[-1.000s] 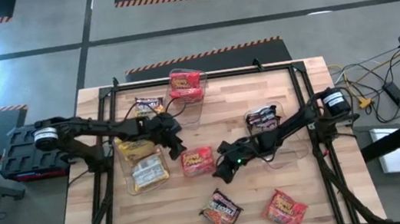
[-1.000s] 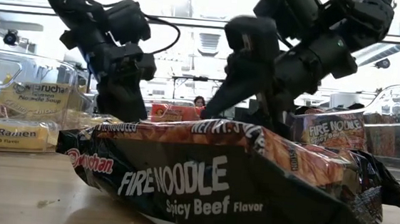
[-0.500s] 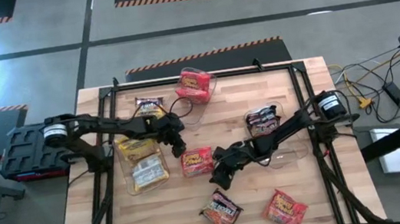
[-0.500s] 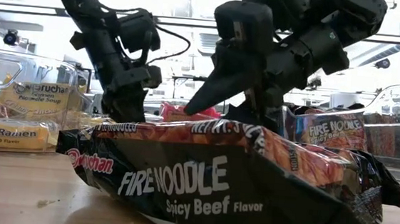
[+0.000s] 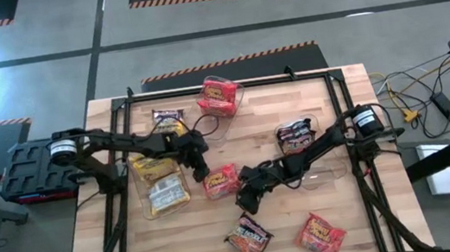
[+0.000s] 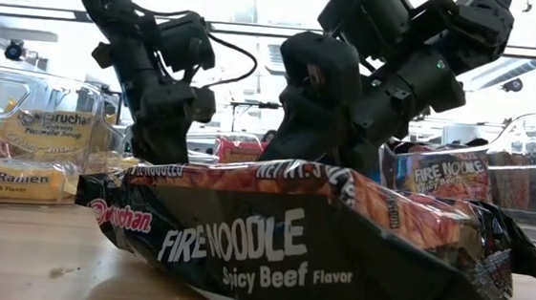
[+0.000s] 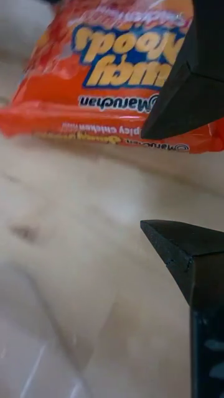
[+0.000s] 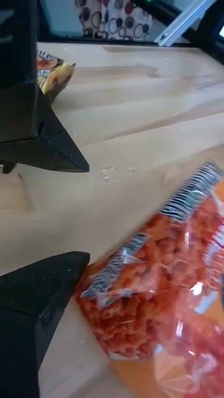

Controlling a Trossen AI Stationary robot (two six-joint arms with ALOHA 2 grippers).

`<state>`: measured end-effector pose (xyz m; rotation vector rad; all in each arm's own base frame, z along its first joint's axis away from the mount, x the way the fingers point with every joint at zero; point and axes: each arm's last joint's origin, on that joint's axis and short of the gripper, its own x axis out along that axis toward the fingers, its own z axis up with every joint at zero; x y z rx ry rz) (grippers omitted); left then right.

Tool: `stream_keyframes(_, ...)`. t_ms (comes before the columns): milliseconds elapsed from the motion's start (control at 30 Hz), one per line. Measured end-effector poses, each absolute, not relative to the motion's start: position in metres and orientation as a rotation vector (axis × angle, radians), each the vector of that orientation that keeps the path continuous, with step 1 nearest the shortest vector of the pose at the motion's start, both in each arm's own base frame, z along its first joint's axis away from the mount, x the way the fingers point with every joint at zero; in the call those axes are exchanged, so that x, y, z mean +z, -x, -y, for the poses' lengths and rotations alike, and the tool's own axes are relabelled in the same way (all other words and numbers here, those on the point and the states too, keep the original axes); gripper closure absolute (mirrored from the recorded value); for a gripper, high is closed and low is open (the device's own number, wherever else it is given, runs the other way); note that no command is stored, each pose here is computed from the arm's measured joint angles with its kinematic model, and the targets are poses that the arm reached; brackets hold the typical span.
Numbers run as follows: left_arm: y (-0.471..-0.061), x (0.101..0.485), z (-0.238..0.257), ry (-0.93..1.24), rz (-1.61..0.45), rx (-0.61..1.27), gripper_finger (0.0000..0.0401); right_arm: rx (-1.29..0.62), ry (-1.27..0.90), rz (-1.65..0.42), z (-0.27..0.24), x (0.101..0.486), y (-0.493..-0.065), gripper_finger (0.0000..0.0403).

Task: Sort Maruchan noodles
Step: Put the top orange pack noodle into the top transparent bin

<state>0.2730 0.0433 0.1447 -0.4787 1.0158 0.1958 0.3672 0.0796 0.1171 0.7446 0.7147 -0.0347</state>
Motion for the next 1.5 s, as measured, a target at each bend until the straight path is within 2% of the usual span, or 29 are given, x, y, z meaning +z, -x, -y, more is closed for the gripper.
stream_keyframes(1133,-0.29,0.172,-0.022,0.761,-0.987,-0.206,0.0195,-0.052,-0.636,-0.751,-0.07,0.113,-0.366,0.0193)
stream_keyframes(1500,-0.292,0.175,-0.022,0.784,-0.988,-0.204,0.0195,-0.088,-0.595,-0.74,-0.067,0.112,-0.366,0.0193)
